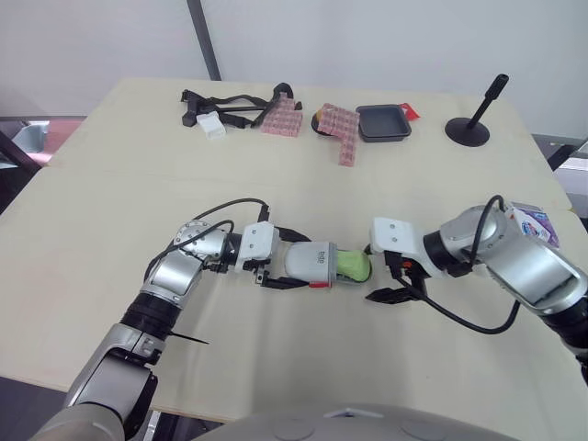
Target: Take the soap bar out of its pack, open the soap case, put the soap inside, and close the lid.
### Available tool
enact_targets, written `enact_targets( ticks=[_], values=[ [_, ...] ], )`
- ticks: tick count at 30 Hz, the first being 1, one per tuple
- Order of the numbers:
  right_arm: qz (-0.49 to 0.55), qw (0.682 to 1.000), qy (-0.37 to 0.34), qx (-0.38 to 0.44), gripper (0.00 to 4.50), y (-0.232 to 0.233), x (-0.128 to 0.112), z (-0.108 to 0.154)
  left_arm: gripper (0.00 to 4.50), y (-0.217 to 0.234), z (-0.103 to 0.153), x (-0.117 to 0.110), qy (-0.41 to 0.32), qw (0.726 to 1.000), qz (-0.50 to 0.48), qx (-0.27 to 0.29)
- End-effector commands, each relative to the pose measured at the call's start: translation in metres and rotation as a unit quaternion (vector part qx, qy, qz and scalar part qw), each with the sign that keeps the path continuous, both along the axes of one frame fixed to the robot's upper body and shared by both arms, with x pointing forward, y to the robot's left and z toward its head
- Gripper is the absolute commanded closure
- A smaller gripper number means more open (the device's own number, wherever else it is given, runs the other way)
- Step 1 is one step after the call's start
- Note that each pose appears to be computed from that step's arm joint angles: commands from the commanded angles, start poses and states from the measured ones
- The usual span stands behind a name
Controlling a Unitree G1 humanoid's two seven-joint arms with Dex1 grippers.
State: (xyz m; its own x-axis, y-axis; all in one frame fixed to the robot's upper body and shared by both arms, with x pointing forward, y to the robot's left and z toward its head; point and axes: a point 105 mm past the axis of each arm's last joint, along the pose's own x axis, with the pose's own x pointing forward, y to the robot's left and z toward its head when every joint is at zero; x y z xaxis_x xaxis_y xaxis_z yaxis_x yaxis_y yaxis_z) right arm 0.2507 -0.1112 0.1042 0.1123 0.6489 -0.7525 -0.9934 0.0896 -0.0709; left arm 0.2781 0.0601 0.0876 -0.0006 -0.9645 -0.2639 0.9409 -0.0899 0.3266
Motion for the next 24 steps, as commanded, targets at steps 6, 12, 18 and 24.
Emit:
enact_targets(
  ticks=[6, 12, 18, 24],
  values=[
    [-0.015, 1.0, -0.027, -0.007, 0.55, -0.019, 0.006, 0.007, 1.03, 0.0, 0.008, 0.0, -0.021, 1.0, -0.006, -0.008],
    [0.002, 1.0, -0.025, 0.013, 2.52, -0.007, 0.002, 0.011, 1.03, 0.0, 0.009, 0.001, -0.023, 1.0, -0.004, -0.007],
    [0.013, 0.999, -0.026, 0.025, 4.48, 0.003, 0.001, 0.012, 1.03, 0.001, 0.009, 0.002, -0.024, 1.0, -0.002, -0.006],
    [0.024, 0.998, -0.032, 0.04, 4.48, 0.016, 0.002, 0.016, 1.03, 0.0, 0.009, 0.002, -0.026, 1.0, -0.002, -0.007]
  ],
)
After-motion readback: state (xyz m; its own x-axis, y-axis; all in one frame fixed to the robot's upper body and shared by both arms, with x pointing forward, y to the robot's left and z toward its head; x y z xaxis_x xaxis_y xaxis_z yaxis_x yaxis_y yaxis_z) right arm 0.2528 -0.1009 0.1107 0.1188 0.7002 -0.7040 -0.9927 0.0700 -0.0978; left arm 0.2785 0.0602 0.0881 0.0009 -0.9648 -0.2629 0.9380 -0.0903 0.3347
